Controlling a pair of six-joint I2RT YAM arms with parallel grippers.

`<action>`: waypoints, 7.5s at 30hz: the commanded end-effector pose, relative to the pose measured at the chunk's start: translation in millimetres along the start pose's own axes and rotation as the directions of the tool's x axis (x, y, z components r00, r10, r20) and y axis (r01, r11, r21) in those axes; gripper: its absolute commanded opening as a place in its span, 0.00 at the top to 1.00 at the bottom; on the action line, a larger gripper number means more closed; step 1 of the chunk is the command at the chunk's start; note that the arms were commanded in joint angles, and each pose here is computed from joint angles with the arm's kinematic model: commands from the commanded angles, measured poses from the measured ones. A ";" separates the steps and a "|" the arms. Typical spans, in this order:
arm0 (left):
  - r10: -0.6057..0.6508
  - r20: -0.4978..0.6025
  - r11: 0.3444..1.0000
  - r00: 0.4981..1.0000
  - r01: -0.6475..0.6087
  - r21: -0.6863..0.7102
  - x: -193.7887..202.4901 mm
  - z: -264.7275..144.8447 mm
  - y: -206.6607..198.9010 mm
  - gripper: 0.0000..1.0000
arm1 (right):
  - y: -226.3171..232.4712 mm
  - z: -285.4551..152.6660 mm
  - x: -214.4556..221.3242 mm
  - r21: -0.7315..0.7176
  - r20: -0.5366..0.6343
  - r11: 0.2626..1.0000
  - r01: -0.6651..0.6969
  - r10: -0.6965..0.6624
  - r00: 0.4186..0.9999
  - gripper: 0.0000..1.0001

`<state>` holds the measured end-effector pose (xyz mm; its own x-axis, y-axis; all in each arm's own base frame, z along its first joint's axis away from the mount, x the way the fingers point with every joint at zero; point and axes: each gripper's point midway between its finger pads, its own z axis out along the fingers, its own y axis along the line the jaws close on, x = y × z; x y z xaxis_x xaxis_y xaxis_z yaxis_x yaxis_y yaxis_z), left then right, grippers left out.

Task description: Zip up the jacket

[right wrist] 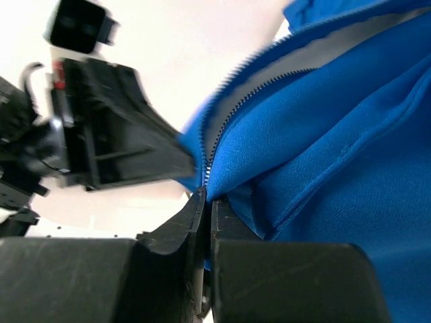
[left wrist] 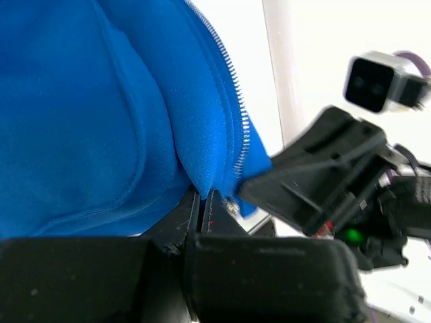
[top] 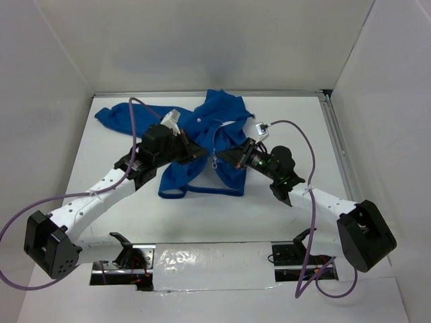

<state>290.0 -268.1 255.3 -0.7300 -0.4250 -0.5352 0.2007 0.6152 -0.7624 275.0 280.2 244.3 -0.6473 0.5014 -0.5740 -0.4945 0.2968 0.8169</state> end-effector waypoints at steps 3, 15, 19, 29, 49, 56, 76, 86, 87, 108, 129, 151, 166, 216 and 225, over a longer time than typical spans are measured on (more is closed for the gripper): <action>-0.066 0.110 0.998 0.992 0.064 0.025 -21.6 10.4 -25.6 1.00 | 42.8 3.0 -24.1 -0.127 0.108 0.991 0.041 -0.027 0.994 1.00; -0.097 0.183 0.995 0.978 0.100 -0.009 -11.0 2.6 -40.8 1.00 | 34.2 -0.5 -34.6 -0.054 0.189 0.998 0.034 -0.023 0.982 1.00; -0.111 0.196 0.992 0.974 0.120 -0.034 -11.0 1.2 -37.8 1.00 | 36.5 -4.1 -31.8 -0.045 0.173 0.996 0.074 -0.065 0.983 1.00; -0.125 0.251 0.991 0.960 0.135 -0.021 -23.6 -8.0 -46.1 1.00 | 23.3 -21.8 -23.2 0.069 0.132 0.988 0.140 -0.148 0.980 1.00; -0.073 0.228 0.997 0.971 0.073 0.004 -18.1 -5.7 -59.0 1.00 | 31.1 -12.5 -31.6 0.035 0.179 0.992 0.120 -0.124 0.976 1.00; -0.057 0.202 0.998 0.978 0.056 0.014 -13.8 -2.6 -63.4 1.00 | 38.6 -14.5 -34.0 -0.005 0.194 0.993 0.115 -0.112 0.975 1.00; -0.046 0.214 0.999 0.976 0.044 0.013 -14.0 -8.5 -64.1 1.00 | 35.9 -16.3 -36.0 0.022 0.164 0.983 0.185 -0.186 0.969 1.00; -0.026 0.189 0.999 0.982 0.017 0.048 -10.6 -9.4 -72.8 1.00 | 44.6 -18.2 -25.6 -0.028 0.125 0.976 0.217 -0.212 0.969 1.00; -0.028 0.189 0.999 0.982 0.019 0.046 -11.3 -9.7 -72.7 1.00 | 46.4 -18.7 -26.6 -0.033 0.133 0.976 0.214 -0.208 0.969 1.00; -0.033 0.178 0.998 0.983 0.022 0.067 -7.0 -17.6 -72.8 1.00 | 55.8 -23.5 -44.6 -0.043 0.234 0.980 0.195 -0.180 0.955 1.00; -0.035 0.188 0.998 0.981 0.025 0.058 -8.7 -18.1 -71.0 1.00 | 62.2 -20.5 -41.5 -0.066 0.207 0.977 0.201 -0.184 0.961 1.00; -0.022 0.164 0.999 0.986 0.014 0.046 -1.5 -14.9 -65.8 1.00 | 73.1 -26.3 -48.4 -0.080 0.231 0.975 0.209 -0.186 0.955 1.00; -0.038 0.153 0.999 0.988 0.034 0.027 3.5 -12.3 -58.4 1.00 | 83.5 -28.0 -54.8 -0.131 0.261 0.980 0.148 -0.110 0.959 1.00; 0.433 -0.053 0.858 0.900 -0.393 0.330 94.8 -25.1 -45.7 1.00 | 40.4 -16.8 -48.7 0.068 0.223 0.997 0.046 -0.060 0.973 1.00; 0.445 -0.060 0.845 0.893 -0.397 0.359 92.5 -18.3 -57.7 1.00 | 34.5 -42.7 -17.4 0.107 0.166 0.984 0.143 -0.160 0.973 1.00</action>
<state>217.3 -315.0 236.3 -0.6060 -0.1059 -0.7884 0.6227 0.5535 -0.5530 244.9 254.1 254.0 -0.5518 0.5351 -0.6397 -0.4546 0.4501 0.7686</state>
